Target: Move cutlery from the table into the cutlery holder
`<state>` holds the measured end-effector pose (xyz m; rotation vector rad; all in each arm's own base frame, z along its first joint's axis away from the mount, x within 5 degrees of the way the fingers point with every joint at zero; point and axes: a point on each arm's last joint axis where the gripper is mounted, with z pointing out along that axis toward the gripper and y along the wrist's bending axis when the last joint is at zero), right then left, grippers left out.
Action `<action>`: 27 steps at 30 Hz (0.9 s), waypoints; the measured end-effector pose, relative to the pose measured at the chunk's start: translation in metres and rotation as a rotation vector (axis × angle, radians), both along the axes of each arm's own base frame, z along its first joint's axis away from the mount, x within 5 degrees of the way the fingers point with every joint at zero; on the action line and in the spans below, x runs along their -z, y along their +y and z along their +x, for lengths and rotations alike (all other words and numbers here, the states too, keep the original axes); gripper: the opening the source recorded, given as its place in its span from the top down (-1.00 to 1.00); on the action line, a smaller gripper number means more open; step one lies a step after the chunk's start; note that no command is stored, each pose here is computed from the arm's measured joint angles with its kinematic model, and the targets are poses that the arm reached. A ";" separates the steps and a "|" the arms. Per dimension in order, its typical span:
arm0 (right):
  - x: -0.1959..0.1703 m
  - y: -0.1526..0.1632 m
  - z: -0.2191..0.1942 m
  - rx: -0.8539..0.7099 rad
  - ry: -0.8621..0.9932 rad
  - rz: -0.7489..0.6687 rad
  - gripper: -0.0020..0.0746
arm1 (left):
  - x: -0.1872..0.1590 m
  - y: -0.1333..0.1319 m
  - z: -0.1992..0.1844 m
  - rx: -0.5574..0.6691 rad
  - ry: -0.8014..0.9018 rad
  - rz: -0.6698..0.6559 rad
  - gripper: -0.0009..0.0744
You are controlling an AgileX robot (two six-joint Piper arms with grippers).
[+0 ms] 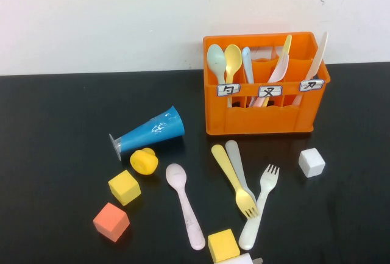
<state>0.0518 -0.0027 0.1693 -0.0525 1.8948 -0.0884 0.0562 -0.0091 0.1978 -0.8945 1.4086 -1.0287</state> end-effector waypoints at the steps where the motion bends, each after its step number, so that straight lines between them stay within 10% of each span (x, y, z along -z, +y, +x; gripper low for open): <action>1: 0.000 0.000 0.000 0.000 0.000 0.000 0.95 | -0.001 0.000 0.000 -0.005 -0.005 -0.023 0.98; 4: 0.000 0.000 0.000 0.000 0.000 0.000 0.95 | -0.002 0.000 0.000 0.004 -0.010 0.024 0.98; 17: 0.000 0.000 0.000 0.000 0.000 -0.001 0.95 | -0.128 -0.028 0.005 0.583 0.210 0.998 0.98; 27: 0.000 0.000 0.000 0.000 0.000 -0.001 0.95 | -0.152 -0.028 0.095 0.834 0.415 1.312 0.98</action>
